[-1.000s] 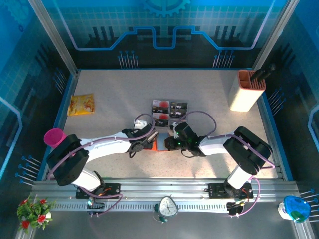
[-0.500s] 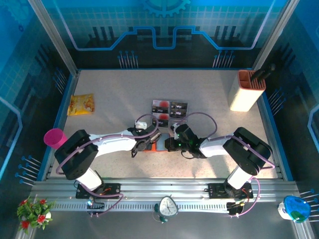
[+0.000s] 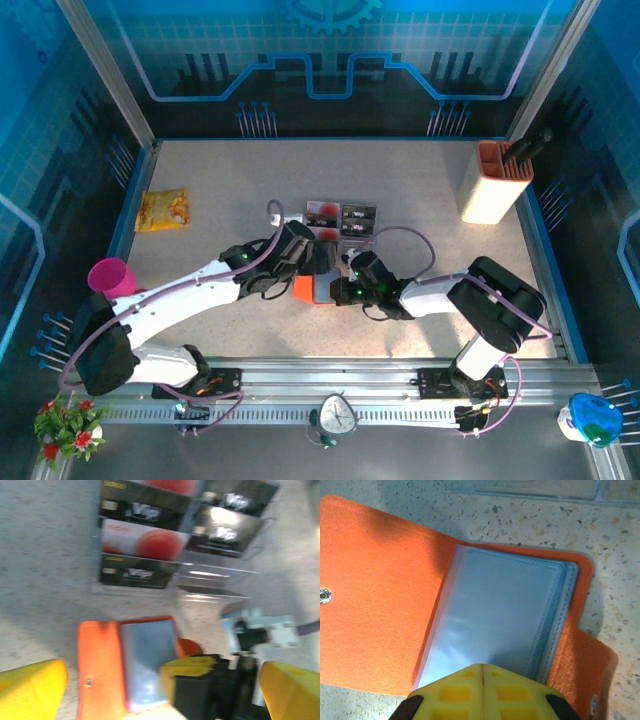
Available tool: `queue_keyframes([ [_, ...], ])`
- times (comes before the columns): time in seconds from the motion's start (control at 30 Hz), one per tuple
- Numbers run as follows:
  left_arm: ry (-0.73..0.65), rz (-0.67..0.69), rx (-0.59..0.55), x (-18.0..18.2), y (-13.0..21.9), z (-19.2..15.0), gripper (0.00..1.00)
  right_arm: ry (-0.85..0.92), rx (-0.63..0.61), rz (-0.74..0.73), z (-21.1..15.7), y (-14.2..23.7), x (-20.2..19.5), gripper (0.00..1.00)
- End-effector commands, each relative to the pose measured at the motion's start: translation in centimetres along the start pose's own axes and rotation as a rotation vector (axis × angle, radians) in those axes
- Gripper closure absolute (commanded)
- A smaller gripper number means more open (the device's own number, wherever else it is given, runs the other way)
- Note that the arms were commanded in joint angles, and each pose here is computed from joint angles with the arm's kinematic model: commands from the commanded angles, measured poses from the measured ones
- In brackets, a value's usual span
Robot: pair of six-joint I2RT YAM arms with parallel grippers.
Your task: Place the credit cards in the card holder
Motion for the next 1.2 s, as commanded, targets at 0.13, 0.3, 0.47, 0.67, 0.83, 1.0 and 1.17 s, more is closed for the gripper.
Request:
queue_keyframes([
  [0.13,0.201,-0.242,0.003,-2.6,-1.1,-1.1,0.01,-0.022,0.065,-0.079,-2.4,0.0,-2.0,0.93],
  [0.3,0.292,-0.226,0.032,-0.5,-3.2,-3.7,0.01,-0.027,0.061,-0.079,-2.6,0.2,-2.0,0.93],
  [0.47,0.350,-0.151,0.047,2.8,-4.5,-5.7,0.01,-0.037,0.058,-0.080,-2.8,0.4,-2.2,0.94],
  [0.67,0.307,-0.067,0.084,5.2,-5.6,-7.1,0.01,-0.049,0.052,-0.057,-2.8,0.7,-1.6,0.94],
  [0.83,0.231,-0.022,0.115,6.0,-6.3,-8.0,0.01,-0.038,0.012,-0.048,-1.5,1.6,-0.5,0.88],
  [1.0,0.189,-0.001,0.132,6.4,-6.6,-8.6,0.01,-0.016,-0.027,-0.057,0.2,2.7,0.2,0.87],
  [1.17,0.181,0.003,0.136,6.6,-6.6,-8.8,0.01,-0.021,-0.043,-0.060,1.6,2.8,0.0,0.87],
])
Point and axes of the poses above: each hand's point on the last joint's axis, 136 mm out from that joint toward the fingers, its own y axis back along the fingers, its own x axis along the line the jaws close on, z = x × y, the point moved 4 cm from there along y, back along the fingers, and after that the axes turned 8 degrees about -y, right-handed, at the moved point
